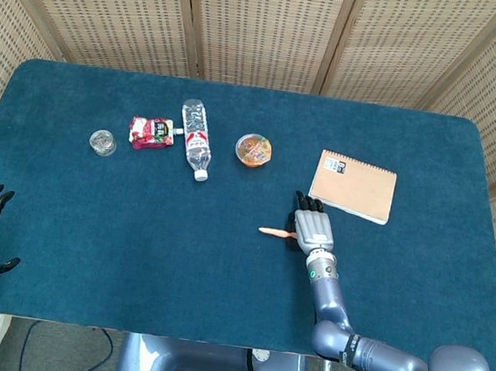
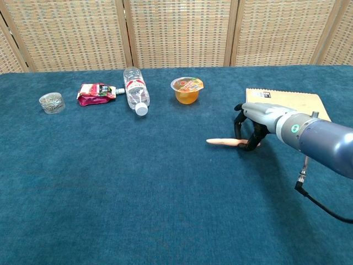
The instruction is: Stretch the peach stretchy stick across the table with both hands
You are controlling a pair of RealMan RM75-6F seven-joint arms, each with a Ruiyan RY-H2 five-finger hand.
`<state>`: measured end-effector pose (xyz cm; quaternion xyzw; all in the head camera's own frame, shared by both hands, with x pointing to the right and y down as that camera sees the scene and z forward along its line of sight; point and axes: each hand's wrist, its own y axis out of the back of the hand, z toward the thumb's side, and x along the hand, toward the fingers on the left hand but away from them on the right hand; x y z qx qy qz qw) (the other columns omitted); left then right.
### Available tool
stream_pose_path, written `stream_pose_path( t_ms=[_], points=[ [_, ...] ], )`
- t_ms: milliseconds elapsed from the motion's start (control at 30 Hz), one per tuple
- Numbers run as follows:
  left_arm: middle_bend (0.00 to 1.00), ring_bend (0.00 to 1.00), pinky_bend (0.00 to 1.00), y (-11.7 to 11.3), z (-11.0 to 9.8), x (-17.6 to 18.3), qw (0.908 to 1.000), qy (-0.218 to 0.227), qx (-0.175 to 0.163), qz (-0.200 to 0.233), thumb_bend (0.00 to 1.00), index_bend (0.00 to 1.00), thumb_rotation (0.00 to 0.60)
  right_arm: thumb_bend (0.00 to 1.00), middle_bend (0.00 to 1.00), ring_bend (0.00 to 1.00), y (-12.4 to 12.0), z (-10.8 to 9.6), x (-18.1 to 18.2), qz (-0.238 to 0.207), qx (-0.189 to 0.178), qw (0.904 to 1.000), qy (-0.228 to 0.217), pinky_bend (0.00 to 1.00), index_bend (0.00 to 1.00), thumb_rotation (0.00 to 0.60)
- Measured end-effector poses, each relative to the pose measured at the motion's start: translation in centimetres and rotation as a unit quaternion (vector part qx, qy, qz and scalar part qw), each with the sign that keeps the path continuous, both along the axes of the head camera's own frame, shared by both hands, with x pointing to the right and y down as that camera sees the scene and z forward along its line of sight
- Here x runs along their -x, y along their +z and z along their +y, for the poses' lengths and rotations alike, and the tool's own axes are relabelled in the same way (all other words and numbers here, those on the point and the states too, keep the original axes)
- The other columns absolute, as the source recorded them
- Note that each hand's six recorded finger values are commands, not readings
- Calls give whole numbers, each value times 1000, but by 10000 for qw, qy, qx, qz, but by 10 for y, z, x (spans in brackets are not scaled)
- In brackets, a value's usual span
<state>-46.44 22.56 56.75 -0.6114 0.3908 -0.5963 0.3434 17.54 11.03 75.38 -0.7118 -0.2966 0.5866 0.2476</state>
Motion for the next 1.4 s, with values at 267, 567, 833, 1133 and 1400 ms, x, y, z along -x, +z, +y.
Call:
stream_pose_path(
  t_ms=[267,567,833,1133,1400],
  points=[
    [0,0,0,-2,-4,-1,10000,24,-25,37,0,0,600,548,59,0,-18,-4,11,-475,-17,9987,164,0,659,600],
    [0,0,0,-21,-30,-9,9988,434,-243,-5,0,0,600,559,56,0,-63,-12,47,-1318,141,9908,288,0,656,600],
    [0,0,0,-58,-83,-42,9878,1309,-836,-131,0,96,600,576,62,0,-99,-26,86,-1949,440,9788,454,0,652,600],
    [0,0,0,-47,-131,-92,9602,2443,-1344,-135,4,260,600,583,62,0,-109,-30,123,-2365,843,9656,674,0,652,600],
    [0,0,0,-20,-154,-144,9210,3497,-1703,-230,6,325,600,588,62,0,-113,-28,140,-2506,992,9601,744,0,654,600]
  ],
)
